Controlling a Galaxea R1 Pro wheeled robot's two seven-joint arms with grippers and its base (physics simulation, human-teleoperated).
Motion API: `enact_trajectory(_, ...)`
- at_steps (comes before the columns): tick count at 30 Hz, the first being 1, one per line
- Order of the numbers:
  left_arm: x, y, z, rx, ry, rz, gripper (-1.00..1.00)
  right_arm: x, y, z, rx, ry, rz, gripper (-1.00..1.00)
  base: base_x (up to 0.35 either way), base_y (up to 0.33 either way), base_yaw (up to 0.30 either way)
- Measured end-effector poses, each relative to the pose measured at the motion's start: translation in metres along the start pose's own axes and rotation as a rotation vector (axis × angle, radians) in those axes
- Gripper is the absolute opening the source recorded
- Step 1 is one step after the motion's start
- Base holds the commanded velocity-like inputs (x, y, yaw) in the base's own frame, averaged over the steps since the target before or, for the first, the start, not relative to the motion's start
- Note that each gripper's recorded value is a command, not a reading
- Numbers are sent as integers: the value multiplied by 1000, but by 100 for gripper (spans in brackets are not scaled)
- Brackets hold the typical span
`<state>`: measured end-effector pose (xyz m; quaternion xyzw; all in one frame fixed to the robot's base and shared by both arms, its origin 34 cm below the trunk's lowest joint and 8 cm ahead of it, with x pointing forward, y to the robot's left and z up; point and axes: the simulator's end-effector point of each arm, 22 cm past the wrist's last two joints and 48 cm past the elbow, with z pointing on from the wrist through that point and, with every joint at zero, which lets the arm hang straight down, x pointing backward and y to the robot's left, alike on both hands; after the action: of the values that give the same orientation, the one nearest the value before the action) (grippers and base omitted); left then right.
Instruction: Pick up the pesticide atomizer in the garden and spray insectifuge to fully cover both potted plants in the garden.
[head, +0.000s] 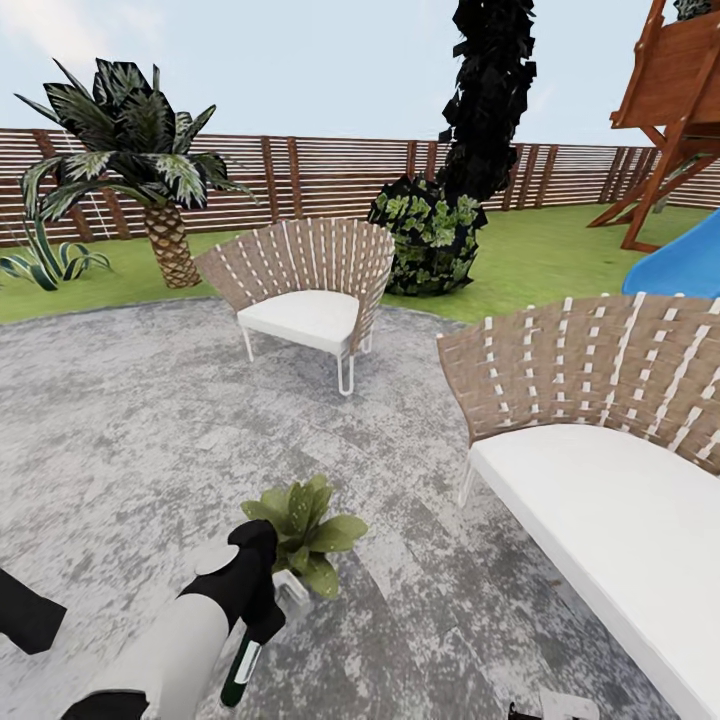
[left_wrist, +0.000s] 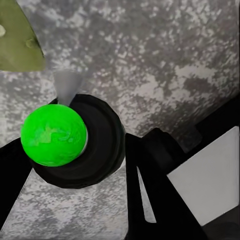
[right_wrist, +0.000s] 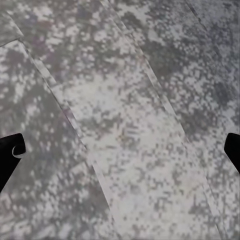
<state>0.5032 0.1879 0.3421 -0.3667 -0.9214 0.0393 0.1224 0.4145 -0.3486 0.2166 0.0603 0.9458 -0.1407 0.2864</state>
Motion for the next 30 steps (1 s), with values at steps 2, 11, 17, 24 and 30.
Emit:
enact_trajectory(2, -13, 2, -12, -7, -24, 4, -100, 0, 0, 0, 1, 0, 1, 100, 0, 0, 0)
enact_trajectory(11, -69, 13, -93, 22, -120, -43, -100, 1, -1, 0, 0, 1, 0, 100, 0, 0, 0)
enact_trajectory(17, -62, 10, -92, 29, -83, -8, -100, 1, 2, -1, -3, 2, -1, 100, 0, 0, 0)
enact_trajectory(24, -59, 5, -88, 51, -70, -7, -100, 1, 5, -1, -5, 2, 4, 100, 0, 0, 31)
enact_trajectory(30, -59, -1, -88, 82, -68, -8, -100, 3, 4, -1, -2, 6, 3, 100, 3, -1, 125)
